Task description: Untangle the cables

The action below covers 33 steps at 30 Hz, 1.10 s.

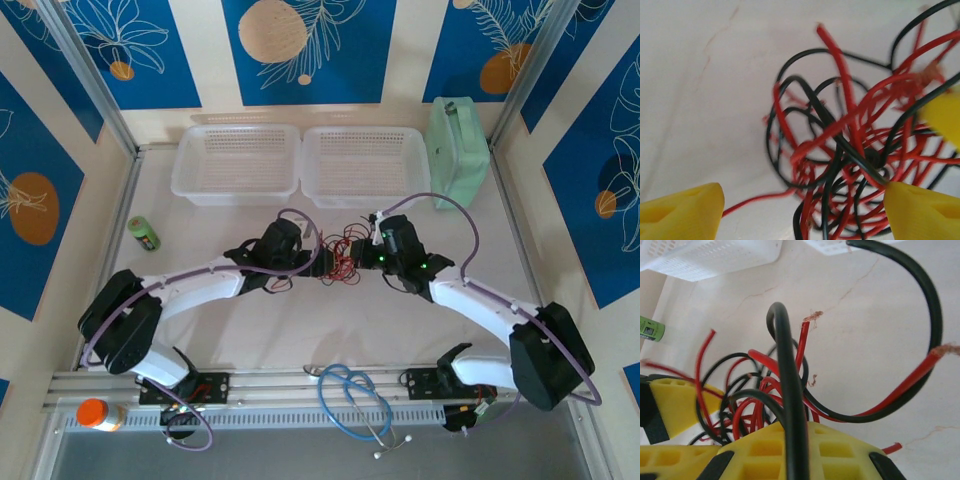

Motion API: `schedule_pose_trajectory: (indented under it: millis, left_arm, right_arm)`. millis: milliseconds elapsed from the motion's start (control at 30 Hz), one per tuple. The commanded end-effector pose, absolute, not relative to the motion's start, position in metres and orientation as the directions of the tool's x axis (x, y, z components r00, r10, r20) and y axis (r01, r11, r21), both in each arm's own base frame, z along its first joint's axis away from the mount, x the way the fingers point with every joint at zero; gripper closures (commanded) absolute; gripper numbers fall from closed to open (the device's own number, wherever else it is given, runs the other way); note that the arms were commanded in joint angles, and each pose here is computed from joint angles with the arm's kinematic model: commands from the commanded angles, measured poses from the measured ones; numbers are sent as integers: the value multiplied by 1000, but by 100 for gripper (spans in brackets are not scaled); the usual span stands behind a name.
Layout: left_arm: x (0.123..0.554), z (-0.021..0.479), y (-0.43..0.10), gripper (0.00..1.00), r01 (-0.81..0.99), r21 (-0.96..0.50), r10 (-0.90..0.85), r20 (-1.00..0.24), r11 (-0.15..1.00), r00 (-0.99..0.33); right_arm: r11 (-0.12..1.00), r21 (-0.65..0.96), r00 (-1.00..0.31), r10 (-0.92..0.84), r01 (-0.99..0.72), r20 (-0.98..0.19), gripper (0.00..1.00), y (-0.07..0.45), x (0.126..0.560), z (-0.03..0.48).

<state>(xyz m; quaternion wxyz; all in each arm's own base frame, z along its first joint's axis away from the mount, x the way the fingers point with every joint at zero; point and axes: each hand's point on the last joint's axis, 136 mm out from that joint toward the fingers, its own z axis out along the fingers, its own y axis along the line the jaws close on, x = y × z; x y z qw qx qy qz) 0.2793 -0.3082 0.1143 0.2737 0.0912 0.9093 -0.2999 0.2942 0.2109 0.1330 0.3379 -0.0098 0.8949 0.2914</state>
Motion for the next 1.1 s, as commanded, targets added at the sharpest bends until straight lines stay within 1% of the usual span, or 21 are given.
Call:
schedule_pose_trajectory:
  millis: [0,300,400,500,633,733,867,967,1033,1067]
  left_arm:
    - [282,127,-313,18,323,-510,-17,-554,797,-833]
    - [288,122,-329,23,371,-560,-40,-589,741,-807]
    - [291,124,-336,23,383,-584,-54,-593,716,-803]
    - [293,120,-340,23,382,-582,-43,-584,718,-810]
    - [297,110,-341,29,366,-582,-42,-569,726,-821]
    - [299,106,-342,38,359,-592,-51,-563,722,-825]
    - [298,102,-346,55,363,-611,-56,-557,704,-829]
    - [298,102,-351,64,376,-634,-60,-556,676,-829]
    - [298,102,-354,77,381,-646,-67,-557,662,-828]
    - [298,101,-353,89,378,-648,-71,-555,662,-829]
  right_arm:
    - [845,479,-734,168,-236,-658,100,204,295,137]
    - [833,506,-745,187,-225,-640,100,203,288,132]
    - [833,505,-747,186,-225,-639,100,202,287,132]
    - [833,506,-746,187,-225,-639,100,202,286,132]
    - [832,507,-744,190,-224,-640,100,202,286,133]
    - [834,506,-745,192,-219,-639,100,201,285,132]
    - [831,513,-743,201,-216,-639,100,200,285,133]
    - [827,521,-740,213,-210,-638,100,198,285,134]
    - [827,526,-740,225,-200,-634,100,197,285,134]
    - [826,530,-739,233,-192,-632,100,196,286,134]
